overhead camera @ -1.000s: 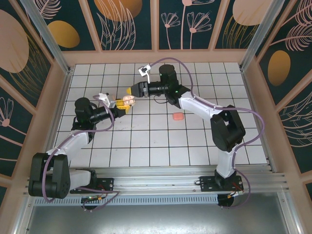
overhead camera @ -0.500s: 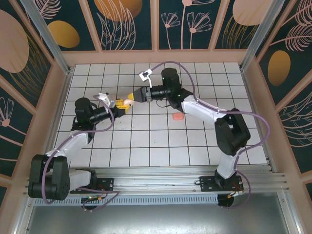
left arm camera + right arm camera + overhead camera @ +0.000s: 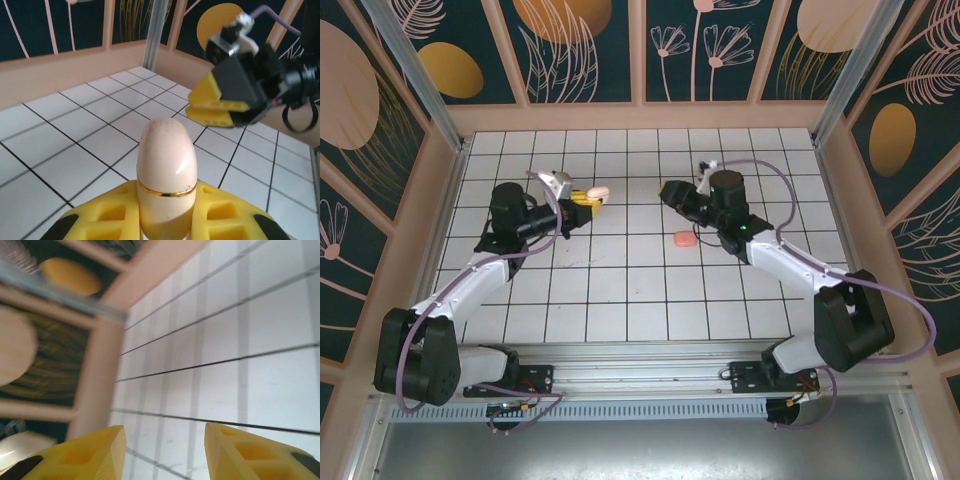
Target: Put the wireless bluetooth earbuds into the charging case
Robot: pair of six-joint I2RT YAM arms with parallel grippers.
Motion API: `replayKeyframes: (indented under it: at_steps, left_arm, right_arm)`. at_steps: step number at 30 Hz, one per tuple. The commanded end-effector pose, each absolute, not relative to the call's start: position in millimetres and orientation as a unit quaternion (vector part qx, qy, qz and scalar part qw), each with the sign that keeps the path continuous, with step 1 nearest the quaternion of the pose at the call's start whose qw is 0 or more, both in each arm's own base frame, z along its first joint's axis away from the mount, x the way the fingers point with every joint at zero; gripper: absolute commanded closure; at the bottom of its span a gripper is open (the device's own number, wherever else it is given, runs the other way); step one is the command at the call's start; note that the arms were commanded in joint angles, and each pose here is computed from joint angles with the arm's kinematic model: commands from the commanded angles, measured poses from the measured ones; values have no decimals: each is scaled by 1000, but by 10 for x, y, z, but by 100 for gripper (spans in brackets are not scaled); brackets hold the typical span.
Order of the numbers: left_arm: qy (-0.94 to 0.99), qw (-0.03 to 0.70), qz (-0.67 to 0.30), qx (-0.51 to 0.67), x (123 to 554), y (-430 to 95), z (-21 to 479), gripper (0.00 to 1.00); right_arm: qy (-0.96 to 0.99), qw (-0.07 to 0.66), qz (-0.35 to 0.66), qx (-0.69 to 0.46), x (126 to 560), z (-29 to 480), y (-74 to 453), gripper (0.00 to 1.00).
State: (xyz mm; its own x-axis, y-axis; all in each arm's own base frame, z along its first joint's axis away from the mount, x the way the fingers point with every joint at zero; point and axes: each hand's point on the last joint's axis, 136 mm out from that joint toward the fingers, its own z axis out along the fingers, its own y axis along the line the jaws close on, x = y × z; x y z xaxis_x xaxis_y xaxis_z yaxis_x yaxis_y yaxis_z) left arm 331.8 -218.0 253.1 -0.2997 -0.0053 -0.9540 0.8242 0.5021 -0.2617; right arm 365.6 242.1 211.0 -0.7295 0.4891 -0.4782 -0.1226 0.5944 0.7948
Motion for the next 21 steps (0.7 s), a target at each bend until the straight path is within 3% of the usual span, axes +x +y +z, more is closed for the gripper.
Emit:
replayKeyframes:
  at_steps: [1, 11, 21]
  left_arm:
    - [758, 449, -423, 210, 3398, -2365, 2406, 91]
    - [873, 197, -444, 41, 3476, -2983, 1539, 90]
    - [909, 79, -408, 35, 3233, -3326, 880, 84]
  right_arm:
    - [833, 378, 357, 188, 3616, 2007, 1988, 54]
    - [856, 365, 308, 198, 3353, 1752, 1684, 54]
    - [874, 337, 309, 168, 3324, 1580, 1736, 55]
